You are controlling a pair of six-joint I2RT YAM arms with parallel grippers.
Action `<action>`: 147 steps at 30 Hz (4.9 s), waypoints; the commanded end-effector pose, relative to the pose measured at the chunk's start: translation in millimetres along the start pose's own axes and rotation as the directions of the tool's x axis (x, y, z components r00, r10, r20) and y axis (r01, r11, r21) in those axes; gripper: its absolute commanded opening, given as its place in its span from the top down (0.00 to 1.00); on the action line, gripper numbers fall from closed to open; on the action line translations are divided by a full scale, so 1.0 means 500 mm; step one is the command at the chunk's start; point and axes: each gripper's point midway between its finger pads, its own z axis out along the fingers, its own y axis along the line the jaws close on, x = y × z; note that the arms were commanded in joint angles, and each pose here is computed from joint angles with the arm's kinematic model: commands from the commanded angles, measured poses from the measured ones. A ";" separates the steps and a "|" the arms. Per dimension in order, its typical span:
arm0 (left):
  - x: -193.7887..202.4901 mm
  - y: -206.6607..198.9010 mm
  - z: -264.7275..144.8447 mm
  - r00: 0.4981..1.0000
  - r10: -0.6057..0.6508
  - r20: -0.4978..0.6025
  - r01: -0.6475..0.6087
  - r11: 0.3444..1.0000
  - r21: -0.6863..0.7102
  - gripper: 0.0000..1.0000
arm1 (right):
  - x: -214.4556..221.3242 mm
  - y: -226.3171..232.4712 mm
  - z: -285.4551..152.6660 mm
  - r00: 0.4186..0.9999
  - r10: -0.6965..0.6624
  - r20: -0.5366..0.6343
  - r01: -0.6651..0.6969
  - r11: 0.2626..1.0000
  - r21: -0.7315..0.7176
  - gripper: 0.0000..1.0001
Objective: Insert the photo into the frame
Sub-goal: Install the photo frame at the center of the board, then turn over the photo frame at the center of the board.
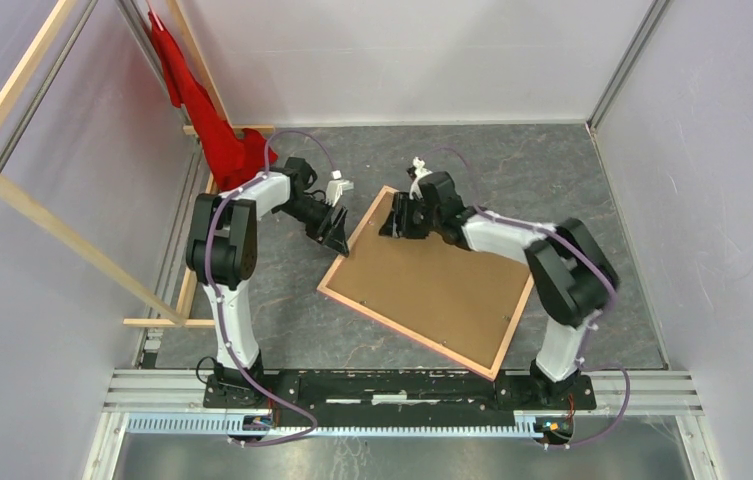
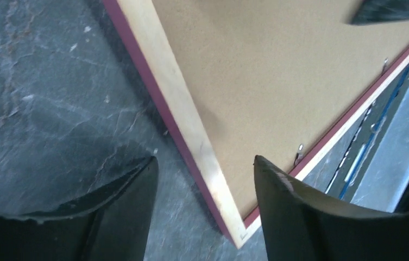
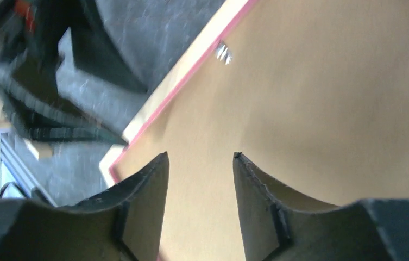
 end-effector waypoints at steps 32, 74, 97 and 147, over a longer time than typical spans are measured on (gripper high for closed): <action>0.192 -0.145 -0.224 0.964 0.266 -0.023 -0.245 0.844 -0.477 0.00 | 0.403 0.028 -0.221 0.695 -0.683 -0.226 0.709 0.703 0.055 0.65; 0.055 -0.264 -0.282 -0.294 0.847 -0.443 -0.781 -0.480 -0.400 0.01 | 0.147 0.399 -0.283 0.825 -0.565 -0.032 0.521 0.780 -0.347 1.00; -0.029 -0.317 -0.278 -0.273 0.861 -0.429 -0.735 -0.475 -0.484 0.77 | 0.062 0.332 -0.364 0.697 -0.715 0.060 0.714 0.683 -0.153 0.06; -0.179 -0.402 -0.511 0.582 0.742 0.332 -0.451 0.634 -0.628 0.00 | -0.250 0.299 -0.410 0.852 -0.471 0.227 0.421 0.876 0.237 0.87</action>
